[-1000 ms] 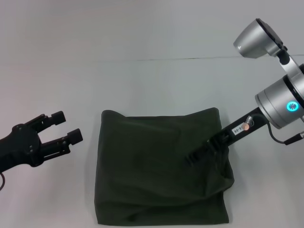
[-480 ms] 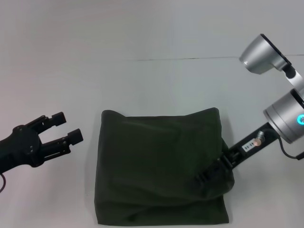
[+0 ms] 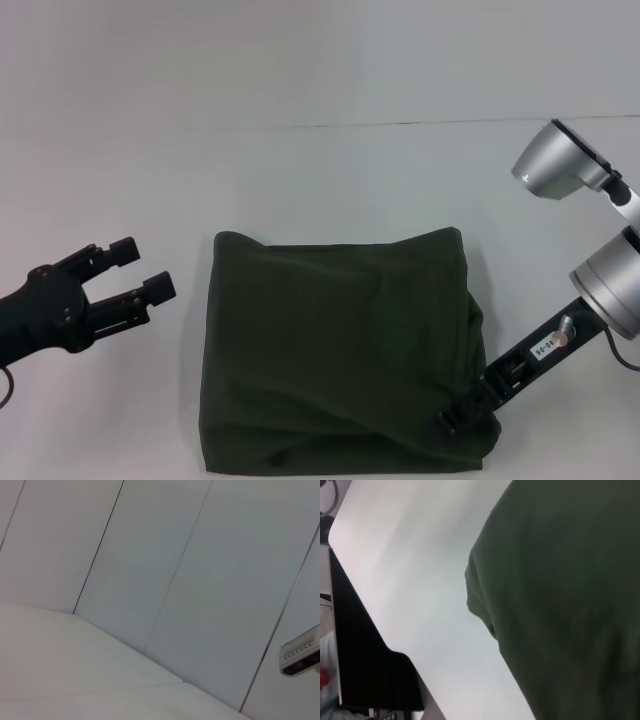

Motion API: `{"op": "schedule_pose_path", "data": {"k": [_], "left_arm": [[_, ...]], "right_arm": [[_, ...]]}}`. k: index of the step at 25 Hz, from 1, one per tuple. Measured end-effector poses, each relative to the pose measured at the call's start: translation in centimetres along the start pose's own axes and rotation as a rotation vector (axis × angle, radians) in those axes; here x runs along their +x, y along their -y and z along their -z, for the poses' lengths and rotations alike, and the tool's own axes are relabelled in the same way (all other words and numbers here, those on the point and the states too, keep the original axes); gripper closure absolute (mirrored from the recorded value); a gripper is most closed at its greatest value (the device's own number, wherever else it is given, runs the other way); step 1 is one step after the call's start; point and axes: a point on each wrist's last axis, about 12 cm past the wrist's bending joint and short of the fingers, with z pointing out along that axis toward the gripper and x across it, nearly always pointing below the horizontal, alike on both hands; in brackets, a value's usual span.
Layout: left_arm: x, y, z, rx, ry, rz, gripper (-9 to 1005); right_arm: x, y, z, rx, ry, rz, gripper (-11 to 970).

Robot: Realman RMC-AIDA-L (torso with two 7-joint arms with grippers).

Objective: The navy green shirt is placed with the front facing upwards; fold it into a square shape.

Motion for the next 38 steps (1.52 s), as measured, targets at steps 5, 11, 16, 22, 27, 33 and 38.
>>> {"op": "schedule_pose_path", "data": {"k": [5, 11, 16, 22, 27, 33, 38], "left_arm": [[-0.1, 0.0, -0.1, 0.002, 0.000, -0.002, 77], [0.1, 0.0, -0.1, 0.003, 0.005, 0.004, 77], [0.0, -0.1, 0.0, -0.007, 0.015, 0.004, 76], [-0.1, -0.1, 0.3, -0.015, 0.032, 0.004, 76], [-0.1, -0.1, 0.3, -0.016, 0.038, 0.006, 77], [-0.4, -0.1, 0.3, -0.024, 0.073, 0.000, 77], [-0.3, -0.1, 0.3, -0.036, 0.099, 0.004, 76]], "right_arm": [[0.3, 0.1, -0.1, -0.001, -0.007, -0.006, 346], [0.6, 0.4, -0.3, 0.015, -0.028, -0.020, 346], [0.6, 0.5, 0.6, -0.001, 0.006, -0.019, 345], [0.9, 0.3, 3.0, -0.123, 0.147, 0.019, 345], [2.3, 1.1, 3.3, -0.191, 0.250, 0.038, 345], [5.2, 2.0, 1.0, -0.279, 0.291, 0.096, 345], [7.5, 2.5, -1.3, -0.323, 0.409, 0.122, 345]]}}
